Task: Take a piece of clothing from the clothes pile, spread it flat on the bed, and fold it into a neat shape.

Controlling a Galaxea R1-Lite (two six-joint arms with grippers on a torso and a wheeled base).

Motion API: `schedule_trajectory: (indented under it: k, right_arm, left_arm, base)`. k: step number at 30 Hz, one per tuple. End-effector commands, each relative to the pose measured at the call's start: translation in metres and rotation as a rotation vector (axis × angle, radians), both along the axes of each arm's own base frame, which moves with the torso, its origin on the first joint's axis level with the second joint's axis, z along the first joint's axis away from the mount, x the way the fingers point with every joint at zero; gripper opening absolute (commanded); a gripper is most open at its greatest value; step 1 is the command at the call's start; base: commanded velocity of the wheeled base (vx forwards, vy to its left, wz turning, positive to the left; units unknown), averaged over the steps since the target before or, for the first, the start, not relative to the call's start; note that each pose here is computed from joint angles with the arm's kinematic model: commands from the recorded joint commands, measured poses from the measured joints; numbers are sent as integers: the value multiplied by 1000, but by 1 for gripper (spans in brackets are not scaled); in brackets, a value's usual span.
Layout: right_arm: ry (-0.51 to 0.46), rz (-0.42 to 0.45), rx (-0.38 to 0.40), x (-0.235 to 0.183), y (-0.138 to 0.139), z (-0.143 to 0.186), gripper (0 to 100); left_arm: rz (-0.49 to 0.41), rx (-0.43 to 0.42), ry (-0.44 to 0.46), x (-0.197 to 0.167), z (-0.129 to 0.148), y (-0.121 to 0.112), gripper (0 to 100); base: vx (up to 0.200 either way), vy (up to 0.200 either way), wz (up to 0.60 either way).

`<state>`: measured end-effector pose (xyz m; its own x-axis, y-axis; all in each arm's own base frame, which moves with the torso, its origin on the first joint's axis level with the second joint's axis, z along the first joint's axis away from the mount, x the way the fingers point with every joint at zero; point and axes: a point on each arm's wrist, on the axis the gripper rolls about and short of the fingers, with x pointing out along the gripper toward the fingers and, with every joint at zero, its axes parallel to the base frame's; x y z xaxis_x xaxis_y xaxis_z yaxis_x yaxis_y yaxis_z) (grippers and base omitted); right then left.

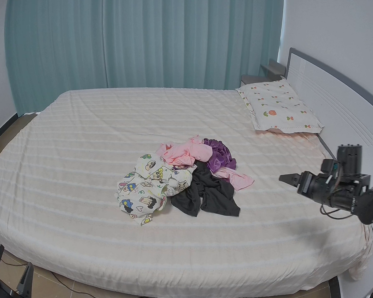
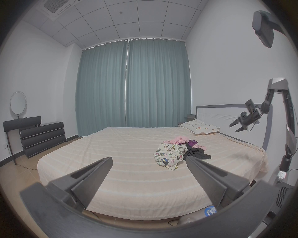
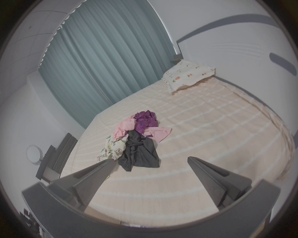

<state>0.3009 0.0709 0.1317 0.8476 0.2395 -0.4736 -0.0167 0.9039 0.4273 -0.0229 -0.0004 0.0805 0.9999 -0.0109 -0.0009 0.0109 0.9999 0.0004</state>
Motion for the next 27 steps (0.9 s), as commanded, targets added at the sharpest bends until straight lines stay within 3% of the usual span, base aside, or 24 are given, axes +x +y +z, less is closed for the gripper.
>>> schedule_trajectory:
  k: [1, 7, 15, 27]
  right_arm:
    - [111, -50, 16, 99, 80, -127, 100]
    - [159, -27, -5, 121, 105, -162, 100]
    - [181, -22, -20, 141, 120, -177, 100]
    - [171, -115, -89, 175, 133, -188, 100]
  left_arm:
    - [0, 1, 10, 1, -4, 0, 100]
    - [0, 3, 10, 1, -4, 0, 100]
    - [0, 3, 10, 1, -4, 0, 100]
    - [0, -4, 8, 1, -4, 0, 100]
  base:
    - [0, 0, 0]
    - [0, 0, 0]
    - [0, 0, 0]
    - [0, 0, 0]
